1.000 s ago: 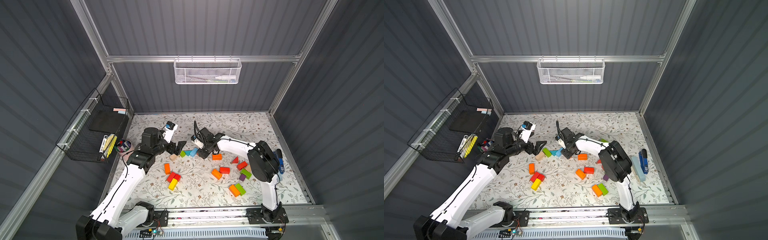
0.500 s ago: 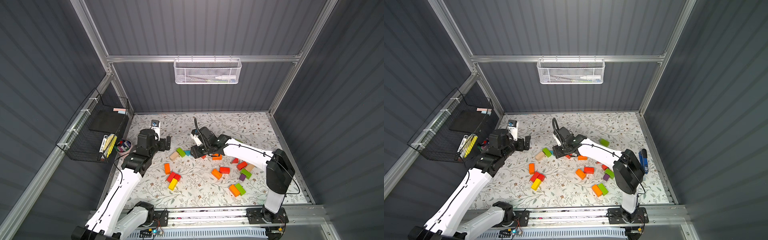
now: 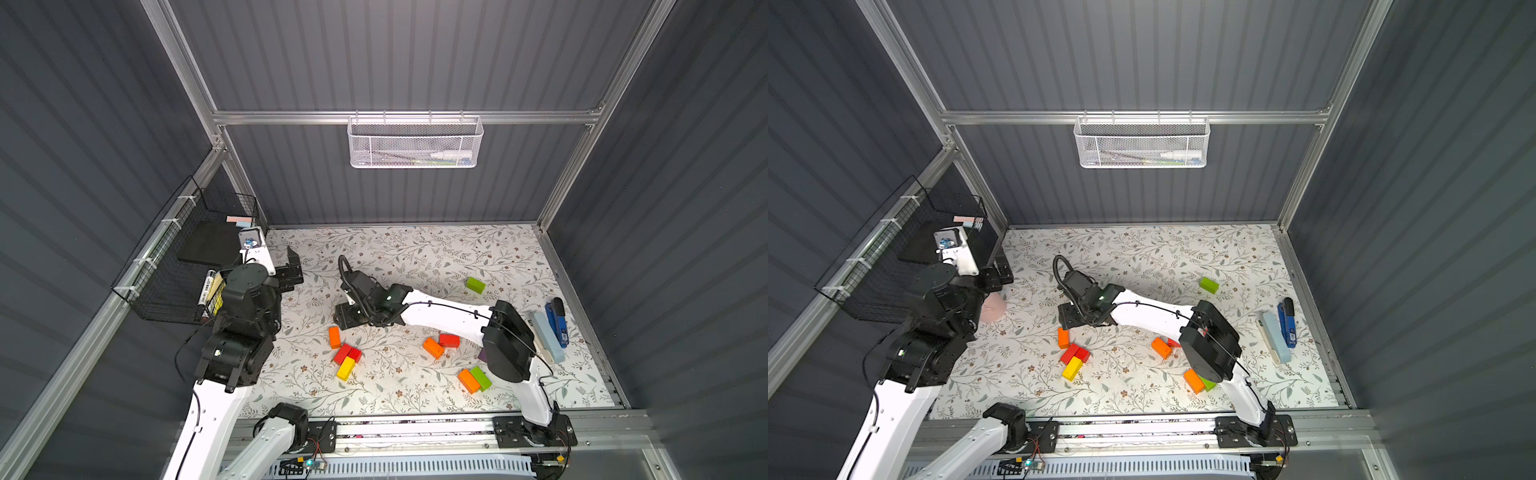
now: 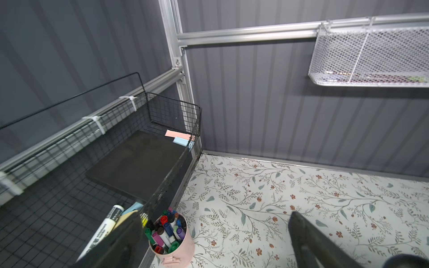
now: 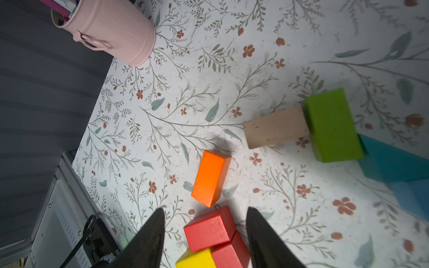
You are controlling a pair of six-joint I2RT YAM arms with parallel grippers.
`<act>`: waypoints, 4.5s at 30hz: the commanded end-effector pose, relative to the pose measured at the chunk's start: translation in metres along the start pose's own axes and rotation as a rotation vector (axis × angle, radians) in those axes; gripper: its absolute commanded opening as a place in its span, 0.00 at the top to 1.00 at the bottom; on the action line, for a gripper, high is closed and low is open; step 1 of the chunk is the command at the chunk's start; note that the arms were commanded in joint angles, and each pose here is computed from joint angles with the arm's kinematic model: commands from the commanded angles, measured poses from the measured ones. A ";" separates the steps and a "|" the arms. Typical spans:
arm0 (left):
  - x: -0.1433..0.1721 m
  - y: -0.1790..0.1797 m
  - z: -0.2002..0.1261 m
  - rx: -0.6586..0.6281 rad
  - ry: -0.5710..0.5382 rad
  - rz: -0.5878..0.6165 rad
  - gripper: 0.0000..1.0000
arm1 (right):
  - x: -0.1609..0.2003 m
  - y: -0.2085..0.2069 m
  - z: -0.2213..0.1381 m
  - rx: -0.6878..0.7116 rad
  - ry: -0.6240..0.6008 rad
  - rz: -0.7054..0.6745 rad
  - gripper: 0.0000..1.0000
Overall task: Assemble a heart with building blocks
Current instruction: Assemble the building block at the center of the board, then pick up the building block from the center of the board, then assemble the building block at the center of the board.
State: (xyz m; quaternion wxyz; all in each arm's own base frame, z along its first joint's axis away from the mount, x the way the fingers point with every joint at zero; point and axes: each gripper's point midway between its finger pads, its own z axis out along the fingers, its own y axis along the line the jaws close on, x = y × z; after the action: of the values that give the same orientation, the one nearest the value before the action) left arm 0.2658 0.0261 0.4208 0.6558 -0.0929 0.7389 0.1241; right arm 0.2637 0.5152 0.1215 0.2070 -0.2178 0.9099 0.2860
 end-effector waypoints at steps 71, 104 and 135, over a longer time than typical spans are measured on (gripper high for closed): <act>0.015 -0.115 -0.056 0.786 0.037 0.319 0.01 | 0.037 -0.055 0.017 0.262 0.005 -0.391 0.76; 0.018 -0.130 -0.070 0.913 0.089 0.279 0.01 | 0.033 -0.072 0.053 0.292 0.081 -0.323 0.75; 0.019 -0.130 -0.069 0.913 0.087 0.281 0.01 | 0.032 -0.075 0.061 0.296 0.102 -0.326 0.57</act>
State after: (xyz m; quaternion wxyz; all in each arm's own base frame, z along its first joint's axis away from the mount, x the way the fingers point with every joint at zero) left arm 0.2400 -0.1163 0.3997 0.5721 0.2977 0.7547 -0.1203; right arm 0.2888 0.4888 0.0336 0.2417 -0.3424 0.9018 0.1050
